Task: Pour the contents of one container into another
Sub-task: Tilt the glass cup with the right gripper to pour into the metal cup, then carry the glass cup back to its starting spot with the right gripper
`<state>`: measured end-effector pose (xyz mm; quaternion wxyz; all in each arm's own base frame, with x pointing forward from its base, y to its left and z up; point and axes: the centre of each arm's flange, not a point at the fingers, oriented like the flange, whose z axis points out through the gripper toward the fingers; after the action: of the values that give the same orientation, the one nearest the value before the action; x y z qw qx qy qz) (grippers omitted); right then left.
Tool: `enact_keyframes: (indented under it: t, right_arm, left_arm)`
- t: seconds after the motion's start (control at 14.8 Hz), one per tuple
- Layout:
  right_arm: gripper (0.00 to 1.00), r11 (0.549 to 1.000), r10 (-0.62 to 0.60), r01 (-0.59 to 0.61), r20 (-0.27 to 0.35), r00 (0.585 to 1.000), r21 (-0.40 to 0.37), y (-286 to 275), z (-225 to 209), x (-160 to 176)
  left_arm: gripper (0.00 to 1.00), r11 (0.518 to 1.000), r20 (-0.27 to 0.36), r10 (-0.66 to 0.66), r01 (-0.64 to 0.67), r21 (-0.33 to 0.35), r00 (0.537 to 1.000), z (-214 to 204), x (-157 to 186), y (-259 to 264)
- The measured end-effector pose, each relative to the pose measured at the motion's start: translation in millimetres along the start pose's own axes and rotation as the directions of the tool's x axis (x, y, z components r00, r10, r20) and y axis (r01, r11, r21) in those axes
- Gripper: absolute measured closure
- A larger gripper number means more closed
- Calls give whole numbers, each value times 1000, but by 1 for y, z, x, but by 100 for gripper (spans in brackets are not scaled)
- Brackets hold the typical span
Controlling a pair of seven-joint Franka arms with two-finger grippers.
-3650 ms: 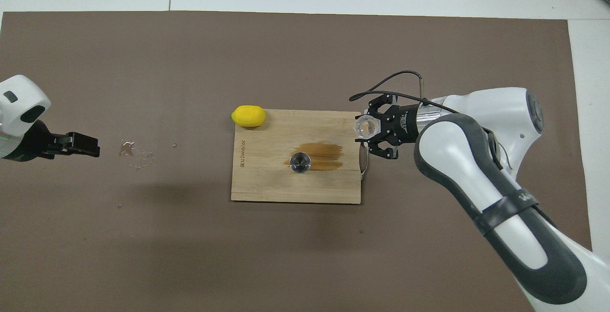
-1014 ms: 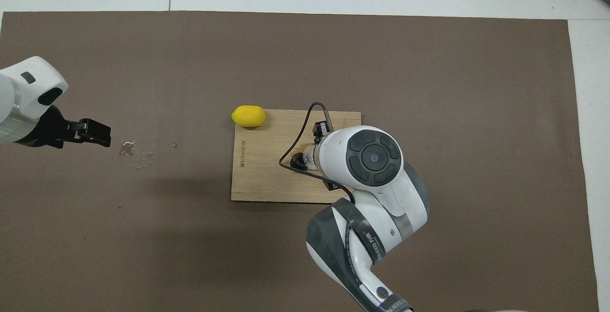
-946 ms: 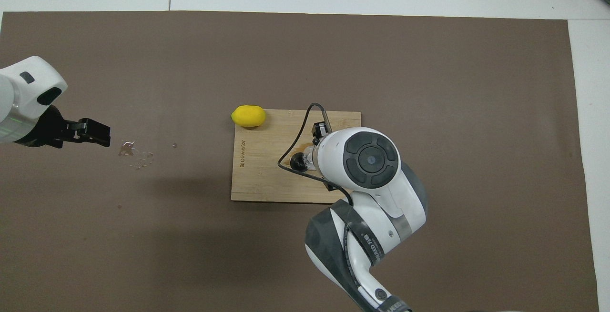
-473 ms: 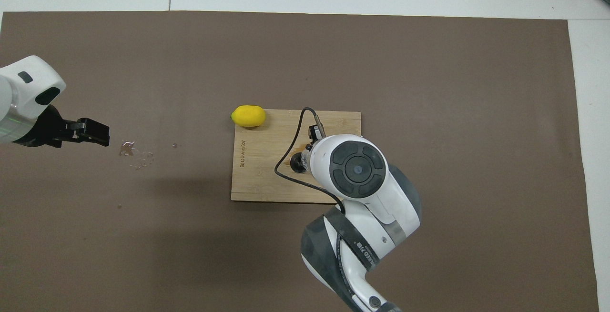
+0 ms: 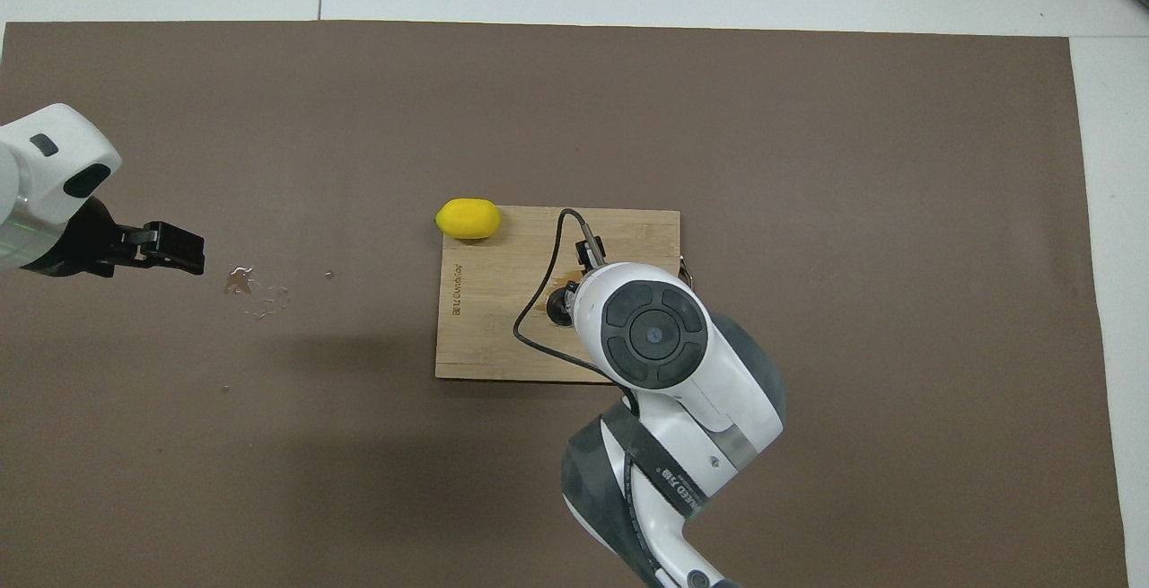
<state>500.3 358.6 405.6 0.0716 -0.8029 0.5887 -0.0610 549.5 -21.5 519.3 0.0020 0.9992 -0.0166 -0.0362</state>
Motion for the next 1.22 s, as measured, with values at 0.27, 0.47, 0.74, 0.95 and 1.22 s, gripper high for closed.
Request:
enact_keyframes:
  t: [0.27, 0.47, 0.74, 0.95, 1.22]
  right_arm:
    - [50, 1000, -16, 16, -24, 1000, 12, 0, -1, 0]
    - [50, 999, -34, 35, -35, 999, 20, 1, -3, -6]
    - [50, 999, -32, 33, -36, 999, 23, 1, -4, -5]
    - [50, 1000, 0, 1, -26, 1000, 31, -6, -9, 3]
    - [50, 991, 133, -133, 66, 989, -5, -15, -11, 24]
  left_arm:
    - [0, 1000, -9, 0, 0, 1, 1000, -4, -1, 0]
    - [0, 1000, -13, 0, 0, 1, 1000, -6, -2, 0]
    - [0, 1000, -13, 0, 0, 2, 1000, -6, -2, 0]
    - [0, 1000, -13, 0, 0, 2, 1000, -7, -2, 0]
    - [0, 1000, -13, 0, 0, 2, 1000, -7, -2, 0]
